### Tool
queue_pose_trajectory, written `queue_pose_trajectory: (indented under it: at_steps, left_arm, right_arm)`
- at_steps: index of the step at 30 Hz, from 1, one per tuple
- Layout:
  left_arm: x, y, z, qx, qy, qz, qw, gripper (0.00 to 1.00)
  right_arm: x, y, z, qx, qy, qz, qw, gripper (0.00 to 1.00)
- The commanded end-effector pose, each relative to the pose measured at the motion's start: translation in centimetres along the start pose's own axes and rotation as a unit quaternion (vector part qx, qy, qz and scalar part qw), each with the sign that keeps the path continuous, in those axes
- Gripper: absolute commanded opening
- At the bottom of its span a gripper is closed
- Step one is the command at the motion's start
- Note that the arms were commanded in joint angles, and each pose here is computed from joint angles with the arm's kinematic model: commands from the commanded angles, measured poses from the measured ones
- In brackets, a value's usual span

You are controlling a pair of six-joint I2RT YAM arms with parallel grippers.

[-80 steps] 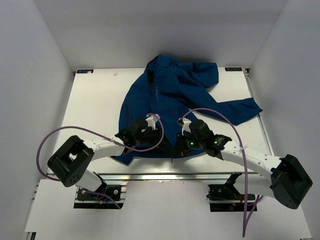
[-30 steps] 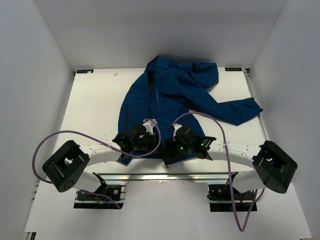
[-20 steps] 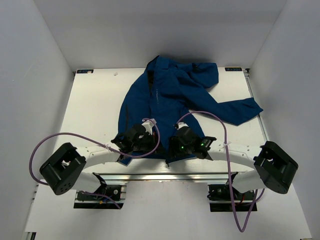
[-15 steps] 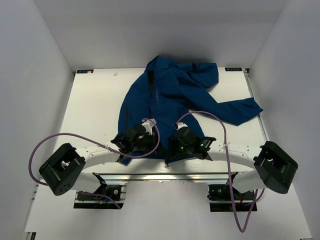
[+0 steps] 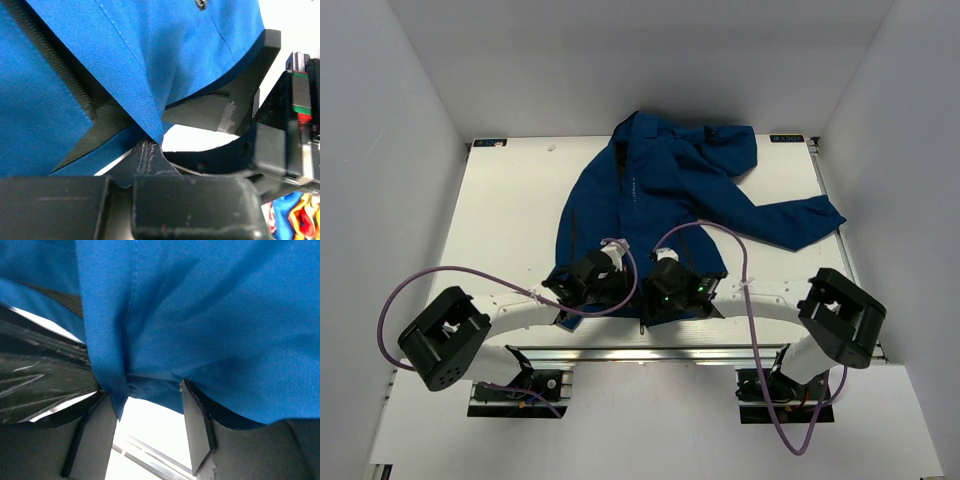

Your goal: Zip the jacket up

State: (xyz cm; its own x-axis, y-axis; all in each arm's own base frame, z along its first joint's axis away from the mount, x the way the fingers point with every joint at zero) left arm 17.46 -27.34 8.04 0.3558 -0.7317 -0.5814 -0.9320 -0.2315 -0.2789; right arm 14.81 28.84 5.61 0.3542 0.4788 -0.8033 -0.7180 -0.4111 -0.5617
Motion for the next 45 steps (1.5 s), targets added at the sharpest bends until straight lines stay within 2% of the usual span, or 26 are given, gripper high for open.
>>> queue_pose_trajectory:
  at_steps: [1,7,13,14,15,17,21,24,25,26,27,28,30,31,32,34,35,39,41,43,45]
  left_arm:
    - [-0.7,0.3,-0.7,0.000,0.014,-0.001,1.000,0.00]
    - [-0.8,0.2,-0.6,-0.001,0.009,-0.008,1.000,0.00]
    - [-0.9,0.2,-0.3,-0.005,-0.001,-0.010,1.000,0.00]
    - [-0.9,0.1,-0.3,-0.007,-0.003,-0.012,1.000,0.00]
    - [-1.0,0.2,-0.1,-0.008,-0.007,-0.012,1.000,0.00]
    - [-1.0,-0.1,0.0,-0.011,-0.014,-0.020,1.000,0.00]
    - [-1.0,-0.5,-0.2,-0.008,-0.022,-0.023,0.999,0.00]
    - [-1.1,-1.0,-1.2,0.009,-0.014,-0.023,1.000,0.12]
    - [-1.2,-1.1,-1.7,0.019,-0.007,-0.022,1.000,0.23]
    - [-1.3,-1.4,-2.3,0.025,0.002,-0.023,0.999,0.30]
    - [-1.5,-1.5,-2.6,0.035,0.006,-0.024,0.999,0.37]
    - [-1.7,-1.7,-2.9,0.040,0.008,-0.026,0.999,0.50]
    - [-2.2,-2.2,-3.4,0.053,0.004,-0.033,0.998,0.59]
    - [-2.4,-2.4,-3.6,0.060,0.001,-0.037,0.998,0.67]
    - [-2.8,-2.8,-3.9,0.066,0.000,-0.044,0.997,0.70]
    - [-3.2,-3.4,-4.2,0.076,-0.009,-0.054,0.996,0.77]
    - [-3.4,-3.6,-4.3,0.080,-0.011,-0.058,0.995,0.81]
    - [-3.5,-4.3,-3.7,0.080,-0.048,-0.074,0.993,0.89]
    - [-3.5,-4.7,-2.9,0.076,-0.077,-0.080,0.991,0.93]
    - [-3.6,-4.7,-2.8,0.073,-0.089,-0.080,0.990,0.93]
    - [-4.0,-4.7,-2.8,0.071,-0.096,-0.076,0.990,0.96]
  right_arm:
    - [0.5,-0.7,-1.3,0.013,0.078,-0.002,0.997,0.56]
    - [2.0,0.5,-1.3,0.003,0.135,0.033,0.990,0.51]
    - [3.2,2.4,-1.3,0.004,0.157,0.074,0.985,0.31]
    - [3.3,2.7,-1.4,0.004,0.160,0.080,0.984,0.24]
    - [3.4,2.6,-1.3,0.002,0.158,0.081,0.984,0.13]
    - [3.2,2.4,-1.2,-0.001,0.156,0.080,0.985,0.00]
    - [1.9,1.2,-0.1,-0.015,0.104,0.041,0.994,0.00]
    - [-0.5,-0.7,1.5,-0.050,0.029,-0.012,0.998,0.00]
    - [-2.0,-2.0,2.2,-0.074,-0.006,-0.045,0.996,0.00]
    - [-2.6,-1.3,2.8,-0.082,-0.046,-0.042,0.995,0.00]
    - [-3.2,-2.1,3.4,-0.085,-0.077,-0.066,0.991,0.00]
    - [-4.5,-3.0,3.4,-0.088,-0.106,-0.093,0.986,0.00]
    - [-5.6,-1.6,4.0,-0.112,-0.180,-0.085,0.974,0.00]
    - [-6.6,-3.0,3.9,-0.113,-0.208,-0.121,0.964,0.00]
    - [-7.5,-2.6,4.5,-0.124,-0.258,-0.118,0.951,0.00]
    - [-8.3,-2.6,4.2,-0.126,-0.297,-0.130,0.938,0.00]
    - [-9.1,-2.7,4.7,-0.131,-0.332,-0.140,0.924,0.00]
    - [-10.2,-3.1,4.7,-0.140,-0.383,-0.164,0.898,0.00]
    - [-10.2,-3.5,4.0,-0.124,-0.381,-0.164,0.901,0.00]
    - [-9.9,-4.6,2.4,-0.098,-0.354,-0.164,0.916,0.00]
    - [-9.1,-5.2,-0.9,-0.039,-0.300,-0.153,0.941,0.00]
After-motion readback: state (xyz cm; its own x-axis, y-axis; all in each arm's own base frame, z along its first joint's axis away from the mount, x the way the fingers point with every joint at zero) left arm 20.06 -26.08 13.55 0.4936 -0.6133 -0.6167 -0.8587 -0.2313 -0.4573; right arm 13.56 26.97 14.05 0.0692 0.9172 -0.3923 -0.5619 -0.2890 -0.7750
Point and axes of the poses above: each gripper's point midway between its finger pads, its own x axis out along the fingers, its own z axis along the line the jaws close on, y = z × x, the point moved 3 cm from there along -x, back along the fingers, and after that the axes turned 14 degrees about -x, right-handed, at the moved point
